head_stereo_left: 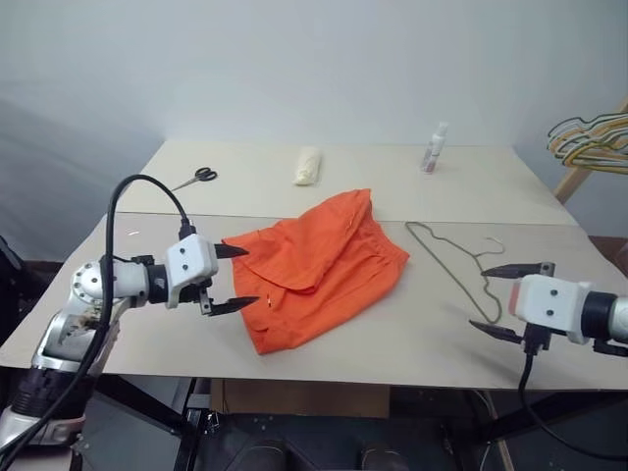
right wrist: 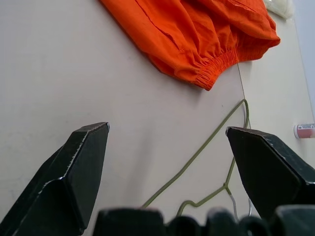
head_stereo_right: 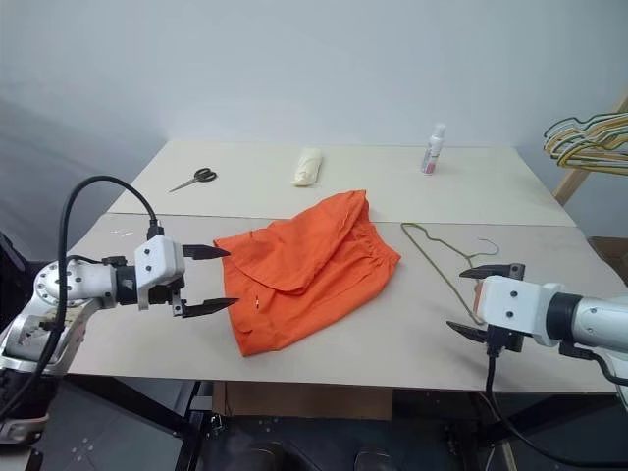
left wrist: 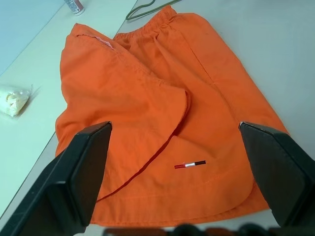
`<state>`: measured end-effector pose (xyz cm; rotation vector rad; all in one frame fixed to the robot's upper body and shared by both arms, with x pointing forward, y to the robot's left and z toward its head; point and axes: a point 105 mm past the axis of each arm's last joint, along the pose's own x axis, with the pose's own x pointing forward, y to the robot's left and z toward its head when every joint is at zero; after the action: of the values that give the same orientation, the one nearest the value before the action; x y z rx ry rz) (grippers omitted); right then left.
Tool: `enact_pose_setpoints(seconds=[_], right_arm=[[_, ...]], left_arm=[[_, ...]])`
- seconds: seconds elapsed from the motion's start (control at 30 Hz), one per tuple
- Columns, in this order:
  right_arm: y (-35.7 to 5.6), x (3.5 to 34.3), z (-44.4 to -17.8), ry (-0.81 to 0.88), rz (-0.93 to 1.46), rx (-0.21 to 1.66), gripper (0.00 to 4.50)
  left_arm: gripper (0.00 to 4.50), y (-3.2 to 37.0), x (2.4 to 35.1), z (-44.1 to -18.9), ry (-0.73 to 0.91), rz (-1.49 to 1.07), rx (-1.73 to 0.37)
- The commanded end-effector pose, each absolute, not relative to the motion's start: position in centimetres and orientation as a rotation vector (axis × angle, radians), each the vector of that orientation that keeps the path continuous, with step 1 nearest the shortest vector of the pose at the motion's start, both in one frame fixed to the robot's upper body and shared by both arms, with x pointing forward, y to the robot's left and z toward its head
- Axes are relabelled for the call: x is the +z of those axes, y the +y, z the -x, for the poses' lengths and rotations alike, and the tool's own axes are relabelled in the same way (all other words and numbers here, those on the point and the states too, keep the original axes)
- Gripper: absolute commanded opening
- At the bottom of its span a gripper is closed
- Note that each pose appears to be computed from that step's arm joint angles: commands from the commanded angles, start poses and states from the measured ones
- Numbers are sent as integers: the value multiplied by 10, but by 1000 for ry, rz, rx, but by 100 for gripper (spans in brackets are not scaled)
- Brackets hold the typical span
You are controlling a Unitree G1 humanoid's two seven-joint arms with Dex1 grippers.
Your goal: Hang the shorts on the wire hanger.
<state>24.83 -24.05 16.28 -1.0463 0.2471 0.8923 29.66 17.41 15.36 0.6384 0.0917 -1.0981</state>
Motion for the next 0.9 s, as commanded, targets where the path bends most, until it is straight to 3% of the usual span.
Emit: enact_pose_setpoints(seconds=[0.03, 0.63, 0.9], right_arm=[[-238, 172, -251, 209, 1070, 887, 442], [-230, 166, -256, 202, 1069, 922, 442], [-223, 163, -255, 188, 1057, 925, 442]], left_arm=[[450, 178, 165, -296, 74, -645, -1072], [450, 174, 160, -286, 122, -635, -1093], [450, 159, 143, -266, 185, -606, -1172]])
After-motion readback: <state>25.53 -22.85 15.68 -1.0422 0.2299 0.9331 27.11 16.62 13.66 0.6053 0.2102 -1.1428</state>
